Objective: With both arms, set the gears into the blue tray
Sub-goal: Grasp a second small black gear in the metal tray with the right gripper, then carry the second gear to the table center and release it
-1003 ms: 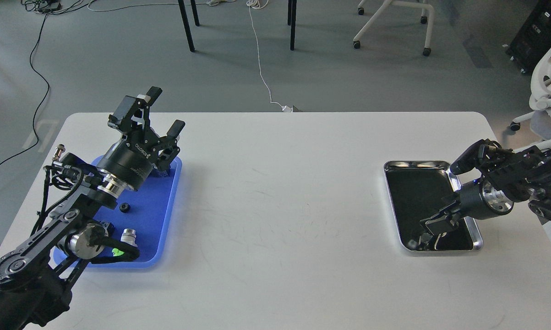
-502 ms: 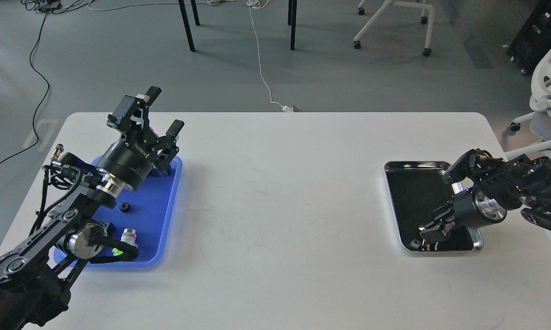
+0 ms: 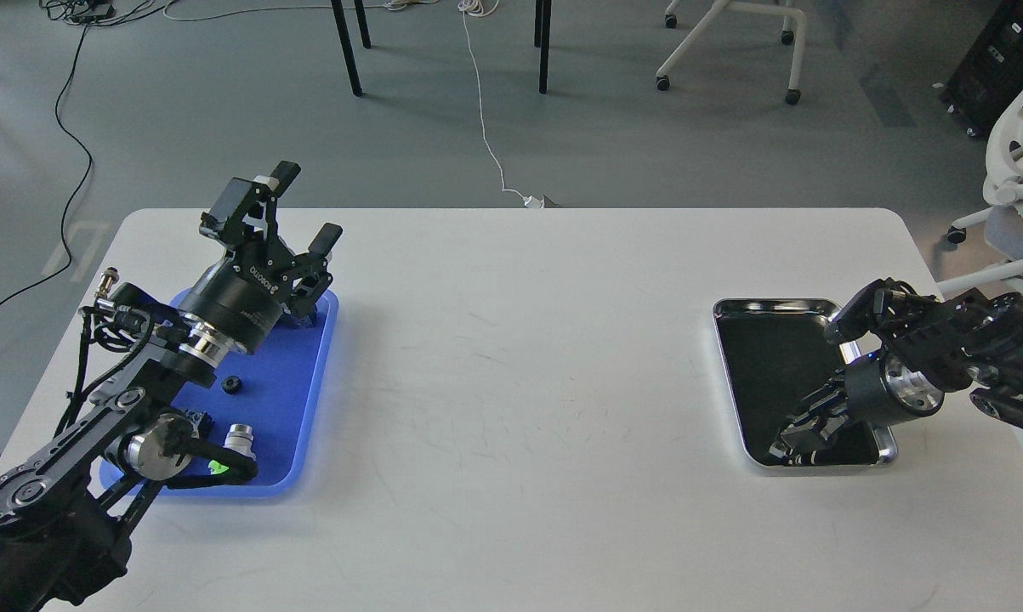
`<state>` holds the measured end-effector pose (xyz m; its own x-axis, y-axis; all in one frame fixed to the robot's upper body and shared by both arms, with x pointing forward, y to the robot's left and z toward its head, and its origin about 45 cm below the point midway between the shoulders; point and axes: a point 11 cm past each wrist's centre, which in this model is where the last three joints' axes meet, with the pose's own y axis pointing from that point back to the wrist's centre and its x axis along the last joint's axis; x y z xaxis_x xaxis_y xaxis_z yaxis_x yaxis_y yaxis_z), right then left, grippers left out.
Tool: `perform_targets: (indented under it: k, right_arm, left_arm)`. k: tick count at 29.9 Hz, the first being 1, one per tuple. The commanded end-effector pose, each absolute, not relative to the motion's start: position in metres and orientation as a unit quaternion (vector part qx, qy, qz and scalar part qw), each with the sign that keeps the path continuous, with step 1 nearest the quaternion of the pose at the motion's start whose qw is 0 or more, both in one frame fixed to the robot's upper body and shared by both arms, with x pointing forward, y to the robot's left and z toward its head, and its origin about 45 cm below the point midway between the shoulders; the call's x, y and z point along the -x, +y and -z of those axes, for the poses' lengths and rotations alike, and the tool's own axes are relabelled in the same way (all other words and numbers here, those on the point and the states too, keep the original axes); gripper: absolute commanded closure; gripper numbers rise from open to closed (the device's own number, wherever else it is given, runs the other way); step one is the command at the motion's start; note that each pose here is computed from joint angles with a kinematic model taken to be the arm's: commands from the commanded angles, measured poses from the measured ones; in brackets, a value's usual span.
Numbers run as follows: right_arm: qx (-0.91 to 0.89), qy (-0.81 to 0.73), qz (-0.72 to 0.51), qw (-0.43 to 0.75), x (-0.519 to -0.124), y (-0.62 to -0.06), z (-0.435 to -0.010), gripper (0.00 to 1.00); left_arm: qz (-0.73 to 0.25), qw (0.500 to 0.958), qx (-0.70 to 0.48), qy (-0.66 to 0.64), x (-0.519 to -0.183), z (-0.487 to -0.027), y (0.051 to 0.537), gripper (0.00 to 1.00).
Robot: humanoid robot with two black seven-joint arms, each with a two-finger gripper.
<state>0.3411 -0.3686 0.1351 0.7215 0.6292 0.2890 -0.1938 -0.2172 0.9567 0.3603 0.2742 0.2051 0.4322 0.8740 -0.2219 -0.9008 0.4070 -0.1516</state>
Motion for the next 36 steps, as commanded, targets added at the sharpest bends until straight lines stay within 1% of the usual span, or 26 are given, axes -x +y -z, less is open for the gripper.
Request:
perform_targets:
  k: [1,5,16,20,27,32,36]
  right_arm:
    - [-0.702,0.156,-0.339,0.607,-0.34,-0.369,-0.135,0.7]
    - [-0.702,0.155,-0.341,0.606,-0.342,-0.368,-0.137,0.71]
    - [-0.7,0.153,-0.35,0.604,-0.348,-0.364,-0.144,0.71]
    - [-0.7,0.148,-0.362,0.598,-0.356,-0.356,-0.155,0.71]
    - [-0.73,0.118,-0.376,0.558,-0.375,-0.312,-0.189,0.71]
    - [-0.739,0.148,-0.39,0.529,-0.383,-0.257,-0.191,0.7]
    - [-0.75,0.168,-0.392,0.505,-0.385,-0.209,-0.182,0.7]
  left_arm:
    - [-0.53,0.837,0.124,0.054,-0.36,-0.205,0.274,0.02]
    - [-0.53,0.837,0.124,0.054,-0.36,-0.205,0.274,0.02]
    - [-0.53,0.837,0.124,0.054,-0.36,-0.205,0.274,0.02]
    - [-0.53,0.837,0.124,0.054,-0.36,-0.205,0.274,0.02]
    - [-0.53,0.837,0.124,0.054,-0.36,-0.205,0.274,0.02]
    - [-0.53,0.837,0.123,0.054,-0.36,-0.204,0.274,0.02]
    - [-0.53,0.838,0.123,0.054,-0.36,-0.204,0.274,0.02]
